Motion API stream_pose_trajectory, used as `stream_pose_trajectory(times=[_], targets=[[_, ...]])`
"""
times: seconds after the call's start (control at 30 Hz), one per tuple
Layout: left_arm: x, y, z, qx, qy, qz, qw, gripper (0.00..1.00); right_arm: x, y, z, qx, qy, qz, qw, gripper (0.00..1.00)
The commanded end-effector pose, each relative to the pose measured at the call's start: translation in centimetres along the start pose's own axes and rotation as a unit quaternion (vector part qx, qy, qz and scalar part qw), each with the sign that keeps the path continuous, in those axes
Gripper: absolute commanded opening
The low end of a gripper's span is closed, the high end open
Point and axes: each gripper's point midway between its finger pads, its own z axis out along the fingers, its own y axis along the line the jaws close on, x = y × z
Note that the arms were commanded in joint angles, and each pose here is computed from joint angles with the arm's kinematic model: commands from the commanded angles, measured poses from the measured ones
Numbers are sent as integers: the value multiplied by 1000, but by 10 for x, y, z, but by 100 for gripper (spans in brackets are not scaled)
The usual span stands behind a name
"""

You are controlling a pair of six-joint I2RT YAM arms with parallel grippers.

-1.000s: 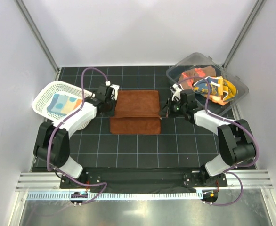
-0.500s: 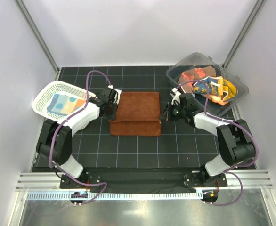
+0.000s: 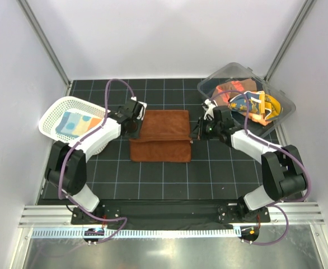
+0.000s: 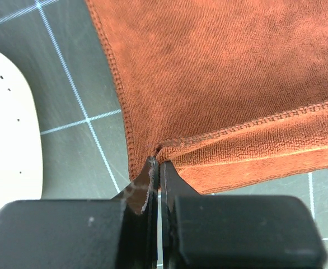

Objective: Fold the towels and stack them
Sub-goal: Fold the towel

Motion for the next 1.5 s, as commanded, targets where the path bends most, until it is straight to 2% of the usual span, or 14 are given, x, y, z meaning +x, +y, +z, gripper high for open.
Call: stream_pose_trajectory(times=[0.0, 0.13, 0.33, 0.4, 0.47, 0.63, 0.7, 0.73, 0.77, 0.87, 1.03, 1.23, 1.47], targets=[[-4, 13, -19, -33, -8, -2, 999, 0, -12, 4, -14, 15, -18, -19, 1000, 1], [18, 11, -7, -34, 27, -1, 999, 0, 2, 2, -15, 19, -10, -13, 1000, 1], [41, 12, 4, -38, 47, -3, 998, 0, 24, -5, -12, 19, -1, -3, 1000, 1], [51, 11, 11, -36, 64, -3, 997, 1, 34, -8, -7, 14, 12, 6, 1000, 1], [55, 8, 13, -33, 71, 0, 997, 6, 44, -9, -2, 12, 26, 12, 1000, 2], [57, 8, 9, -38, 80, 7, 996, 26, 52, -4, 0, 7, 28, 3, 1000, 14], [58, 10, 3, -43, 80, 8, 996, 31, 58, -5, -7, 22, 34, 3, 999, 23], [57, 10, 0, -44, 78, 6, 996, 39, 58, -7, -11, 31, 33, 2, 999, 27], [54, 11, -6, -43, 69, 4, 997, 42, 58, -10, -15, 42, 34, -1, 999, 37], [48, 10, -20, -35, 49, -13, 998, 46, 57, -11, -32, 66, 34, -4, 997, 43], [30, -9, -20, 7, 30, -47, 998, 55, 46, -3, -42, 71, 27, 9, 997, 43], [23, -23, 0, 29, 33, -63, 997, 56, 24, 4, -26, 60, 31, -7, 998, 47], [23, -25, 24, 21, 57, -51, 997, 56, 25, 14, -1, 34, 58, -22, 997, 46]])
